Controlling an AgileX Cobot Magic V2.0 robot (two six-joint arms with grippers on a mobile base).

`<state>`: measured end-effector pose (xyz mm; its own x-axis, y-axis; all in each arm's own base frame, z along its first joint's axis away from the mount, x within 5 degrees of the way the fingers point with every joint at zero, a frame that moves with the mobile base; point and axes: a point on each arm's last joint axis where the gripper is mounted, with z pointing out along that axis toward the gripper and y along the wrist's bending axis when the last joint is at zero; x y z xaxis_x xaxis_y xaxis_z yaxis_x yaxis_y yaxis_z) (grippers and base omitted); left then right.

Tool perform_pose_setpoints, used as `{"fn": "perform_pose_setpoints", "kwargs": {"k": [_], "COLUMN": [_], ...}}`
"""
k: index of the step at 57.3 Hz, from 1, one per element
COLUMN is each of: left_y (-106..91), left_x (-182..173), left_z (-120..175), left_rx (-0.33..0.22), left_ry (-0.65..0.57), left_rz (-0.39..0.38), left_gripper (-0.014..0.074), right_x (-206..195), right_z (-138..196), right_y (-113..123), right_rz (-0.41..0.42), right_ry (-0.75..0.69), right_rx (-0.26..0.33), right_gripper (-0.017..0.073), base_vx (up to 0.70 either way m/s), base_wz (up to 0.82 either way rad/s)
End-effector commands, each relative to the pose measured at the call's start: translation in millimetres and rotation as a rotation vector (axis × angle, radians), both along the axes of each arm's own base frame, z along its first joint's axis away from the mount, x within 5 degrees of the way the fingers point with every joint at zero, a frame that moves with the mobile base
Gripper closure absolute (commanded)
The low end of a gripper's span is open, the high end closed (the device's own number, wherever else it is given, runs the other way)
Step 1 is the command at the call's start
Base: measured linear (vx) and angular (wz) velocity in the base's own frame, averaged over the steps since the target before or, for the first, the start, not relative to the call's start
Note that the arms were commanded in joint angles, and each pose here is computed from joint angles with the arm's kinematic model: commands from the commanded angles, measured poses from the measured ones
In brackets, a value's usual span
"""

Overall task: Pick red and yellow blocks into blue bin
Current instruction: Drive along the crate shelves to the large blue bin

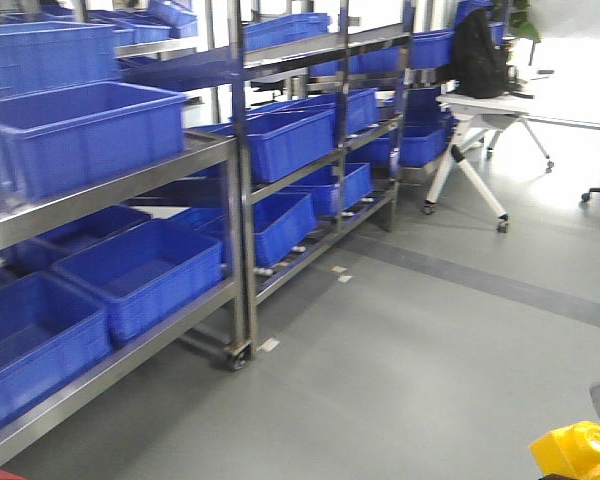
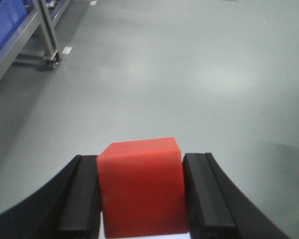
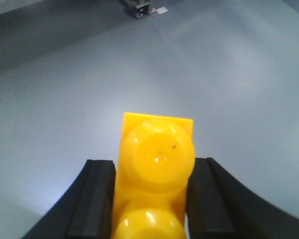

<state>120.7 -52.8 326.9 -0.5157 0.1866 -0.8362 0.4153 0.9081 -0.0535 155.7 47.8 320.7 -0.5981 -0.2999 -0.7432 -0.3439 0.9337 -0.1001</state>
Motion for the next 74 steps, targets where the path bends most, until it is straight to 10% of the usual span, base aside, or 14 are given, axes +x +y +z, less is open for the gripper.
{"fn": "perform_pose_setpoints", "kwargs": {"k": [1,74], "left_y": [-1.2,-1.2], "left_x": [1.8,1.8], "left_z": [14.3,14.3], "left_rx": [-0.049,-0.049], "left_ry": [-0.090,-0.090], "left_rz": [0.007,0.007], "left_gripper": [0.0359,0.0359], "right_x": [2.3,2.3], "right_z": [16.2,16.2], "right_y": [0.5,0.5], "right_rz": [0.009,0.009], "right_ry": [-0.106,-0.106], "right_rx": [0.019,0.019], "right_gripper": [0.0328,0.0328], "base_vx": [0.40,0.37], "base_wz": [-0.27,-0.21]}}
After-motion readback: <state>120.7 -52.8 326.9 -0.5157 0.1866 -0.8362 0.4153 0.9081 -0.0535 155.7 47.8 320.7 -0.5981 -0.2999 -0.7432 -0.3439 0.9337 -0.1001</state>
